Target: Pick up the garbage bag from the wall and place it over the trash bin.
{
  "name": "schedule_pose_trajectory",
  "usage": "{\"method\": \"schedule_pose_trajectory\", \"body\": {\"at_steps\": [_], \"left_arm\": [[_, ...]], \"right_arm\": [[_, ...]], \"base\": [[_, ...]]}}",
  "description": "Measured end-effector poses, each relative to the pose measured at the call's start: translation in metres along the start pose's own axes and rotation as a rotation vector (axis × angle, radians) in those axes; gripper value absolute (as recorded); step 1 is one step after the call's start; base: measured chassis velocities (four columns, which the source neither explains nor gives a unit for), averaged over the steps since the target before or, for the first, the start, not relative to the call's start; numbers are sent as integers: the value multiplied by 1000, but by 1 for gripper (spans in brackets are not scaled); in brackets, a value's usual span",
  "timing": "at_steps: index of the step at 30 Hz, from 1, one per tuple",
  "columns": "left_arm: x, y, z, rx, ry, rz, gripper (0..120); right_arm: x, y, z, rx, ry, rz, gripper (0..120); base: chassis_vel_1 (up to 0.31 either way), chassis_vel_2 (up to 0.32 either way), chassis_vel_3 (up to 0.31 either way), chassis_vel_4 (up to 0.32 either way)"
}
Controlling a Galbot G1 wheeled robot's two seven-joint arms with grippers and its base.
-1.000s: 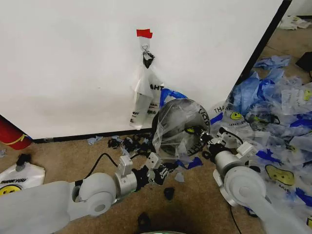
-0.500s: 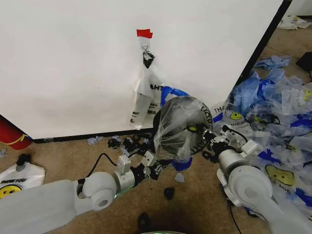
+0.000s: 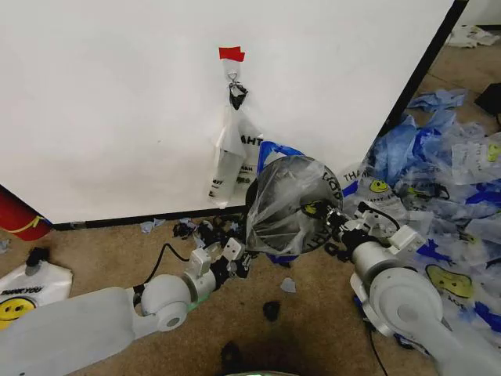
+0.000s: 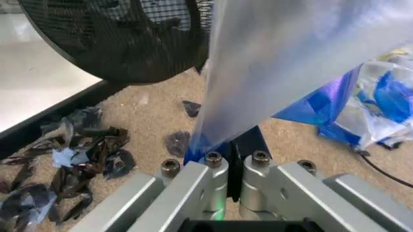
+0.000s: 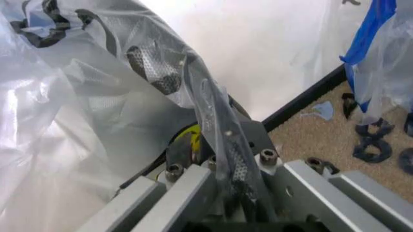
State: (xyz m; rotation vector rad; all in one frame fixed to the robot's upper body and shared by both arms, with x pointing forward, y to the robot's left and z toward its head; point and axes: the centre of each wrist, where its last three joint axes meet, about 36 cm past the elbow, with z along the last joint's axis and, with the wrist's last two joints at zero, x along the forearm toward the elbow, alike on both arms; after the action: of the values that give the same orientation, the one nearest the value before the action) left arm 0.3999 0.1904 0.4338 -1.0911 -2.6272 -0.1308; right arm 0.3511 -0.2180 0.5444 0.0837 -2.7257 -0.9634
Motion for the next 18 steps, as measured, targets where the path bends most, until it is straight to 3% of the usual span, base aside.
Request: {"method": "schedule_pose_trajectory", "body": {"at_steps": [12,18], "left_arm": [[-25,17,4,-23,-21,-109,0],[-27,15,10,-31,-26,-132,0]], "right_arm": [[8,3,2,3,10,-11,0],[8,4,5,1,13,-13,0]], "base": [[0,0,0,0],[0,0,0,0]]}}
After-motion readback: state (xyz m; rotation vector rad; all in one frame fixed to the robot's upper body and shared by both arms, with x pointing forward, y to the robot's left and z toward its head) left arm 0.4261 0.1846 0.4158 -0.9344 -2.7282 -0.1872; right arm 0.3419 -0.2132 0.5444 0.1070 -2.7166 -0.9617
